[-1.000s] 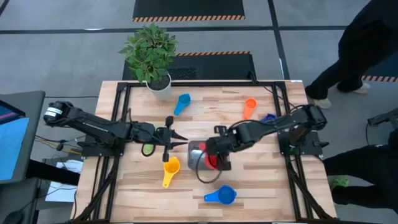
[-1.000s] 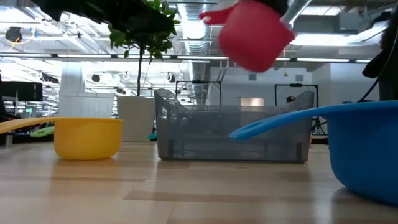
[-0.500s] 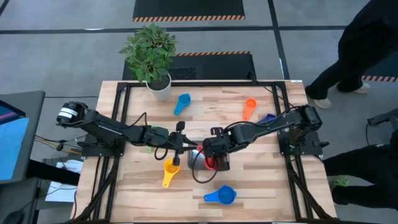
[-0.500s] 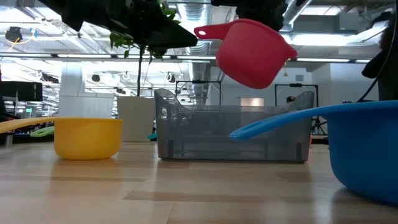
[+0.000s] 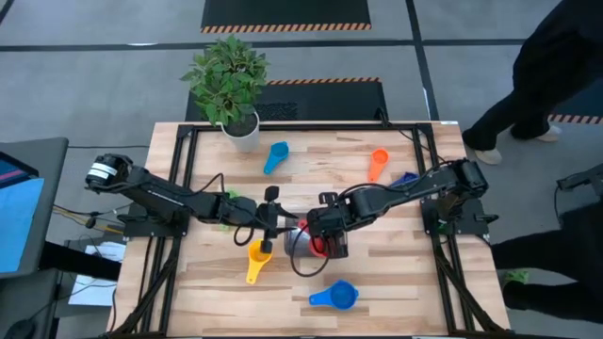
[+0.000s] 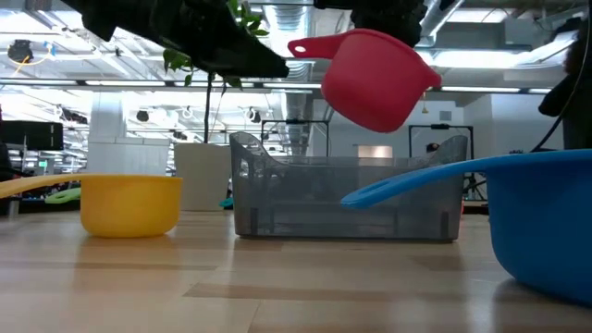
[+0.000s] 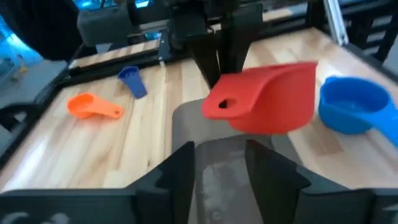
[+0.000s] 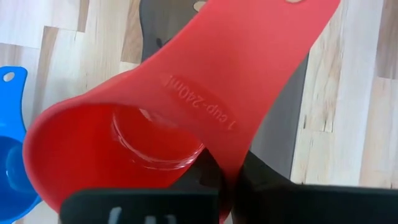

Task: Nest measuring cups in basket
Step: Put the red measuring cup into the black bin

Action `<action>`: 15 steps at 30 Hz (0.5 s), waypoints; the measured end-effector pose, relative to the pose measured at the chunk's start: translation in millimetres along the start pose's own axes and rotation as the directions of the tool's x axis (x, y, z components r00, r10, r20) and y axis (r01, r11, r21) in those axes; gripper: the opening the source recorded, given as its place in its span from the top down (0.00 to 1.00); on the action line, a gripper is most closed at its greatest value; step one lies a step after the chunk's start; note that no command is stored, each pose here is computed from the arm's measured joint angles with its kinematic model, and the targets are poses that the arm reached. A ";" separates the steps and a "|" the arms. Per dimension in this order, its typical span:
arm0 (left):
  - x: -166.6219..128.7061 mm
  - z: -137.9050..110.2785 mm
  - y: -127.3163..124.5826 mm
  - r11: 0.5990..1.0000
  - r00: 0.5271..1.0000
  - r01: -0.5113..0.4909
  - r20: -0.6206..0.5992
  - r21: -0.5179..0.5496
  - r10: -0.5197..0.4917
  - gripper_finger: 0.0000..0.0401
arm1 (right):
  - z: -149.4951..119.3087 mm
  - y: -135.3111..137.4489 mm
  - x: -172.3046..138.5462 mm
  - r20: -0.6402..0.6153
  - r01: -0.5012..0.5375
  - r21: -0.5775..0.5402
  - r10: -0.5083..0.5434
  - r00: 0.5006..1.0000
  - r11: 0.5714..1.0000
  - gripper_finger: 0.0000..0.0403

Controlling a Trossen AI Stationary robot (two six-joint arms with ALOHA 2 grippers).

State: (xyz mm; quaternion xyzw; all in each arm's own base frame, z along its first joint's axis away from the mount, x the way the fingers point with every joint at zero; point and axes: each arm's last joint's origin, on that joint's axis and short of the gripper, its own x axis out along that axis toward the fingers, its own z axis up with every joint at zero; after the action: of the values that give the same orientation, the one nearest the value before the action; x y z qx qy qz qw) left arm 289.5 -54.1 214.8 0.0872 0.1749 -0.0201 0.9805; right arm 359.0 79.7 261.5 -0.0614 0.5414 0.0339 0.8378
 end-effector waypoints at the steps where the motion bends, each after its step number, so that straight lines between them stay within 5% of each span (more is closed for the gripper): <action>1: 0.1 1.0 0.1 0.999 1.000 0.001 -0.001 -0.048 -0.001 0.63 | 0.0 0.0 0.0 0.001 0.000 0.000 0.000 1.000 1.000 0.97; 9: 2.2 1.3 11.8 0.890 1.000 0.016 0.001 -0.455 -0.017 0.60 | -0.1 2.0 -0.2 0.000 -0.002 -0.002 0.002 1.000 1.000 0.92; 15: 3.0 0.2 20.3 0.751 0.968 0.212 0.033 -0.626 -0.247 0.61 | -0.5 3.7 -0.4 -0.002 -0.004 -0.007 0.004 1.000 1.000 0.98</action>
State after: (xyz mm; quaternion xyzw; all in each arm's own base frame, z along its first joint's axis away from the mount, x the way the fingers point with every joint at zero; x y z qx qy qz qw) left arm 293.8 -34.1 217.3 -0.2641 0.2064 -0.0791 0.9388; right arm 358.0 83.3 261.4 -0.0636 0.5421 0.0373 0.8371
